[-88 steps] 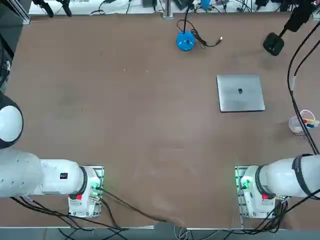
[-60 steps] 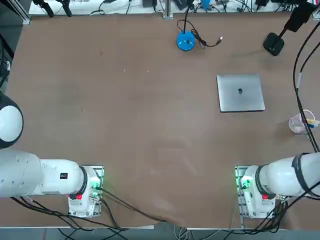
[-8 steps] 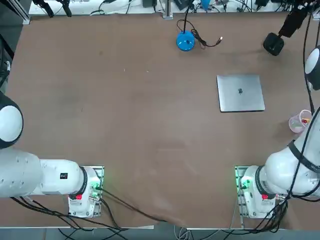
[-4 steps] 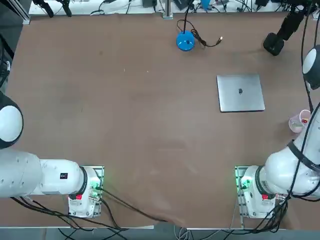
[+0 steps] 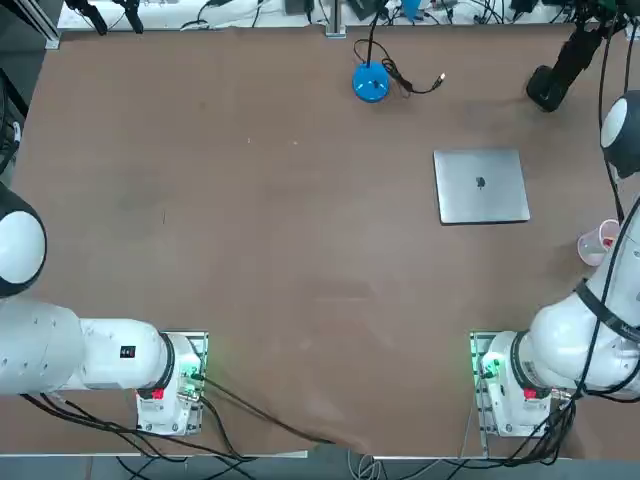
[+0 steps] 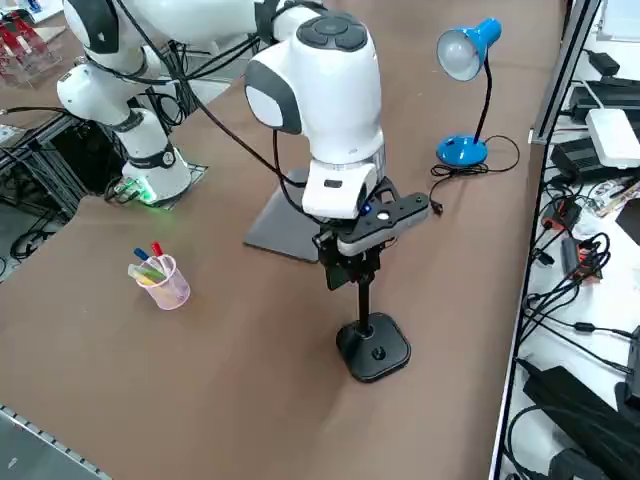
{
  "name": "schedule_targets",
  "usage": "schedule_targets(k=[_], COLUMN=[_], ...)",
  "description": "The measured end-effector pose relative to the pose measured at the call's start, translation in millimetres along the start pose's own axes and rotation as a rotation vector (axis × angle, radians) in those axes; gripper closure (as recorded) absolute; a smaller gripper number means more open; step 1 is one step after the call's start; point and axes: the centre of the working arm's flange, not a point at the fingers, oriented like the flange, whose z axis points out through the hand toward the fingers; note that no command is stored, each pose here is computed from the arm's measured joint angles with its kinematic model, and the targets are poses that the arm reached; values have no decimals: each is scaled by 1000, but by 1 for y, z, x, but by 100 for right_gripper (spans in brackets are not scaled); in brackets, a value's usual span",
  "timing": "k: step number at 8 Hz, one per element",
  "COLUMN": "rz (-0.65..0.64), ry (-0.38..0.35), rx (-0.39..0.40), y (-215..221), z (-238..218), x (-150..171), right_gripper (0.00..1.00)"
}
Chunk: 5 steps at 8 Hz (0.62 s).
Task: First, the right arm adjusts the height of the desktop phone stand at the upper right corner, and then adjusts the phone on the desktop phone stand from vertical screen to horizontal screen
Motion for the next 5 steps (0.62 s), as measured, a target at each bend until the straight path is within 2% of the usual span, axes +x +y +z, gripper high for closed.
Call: schedule_targets(k=[5], rz=[2], ry=[-1], rx=[-1], y=[1], z=[1], x=[0], right_gripper=[70])
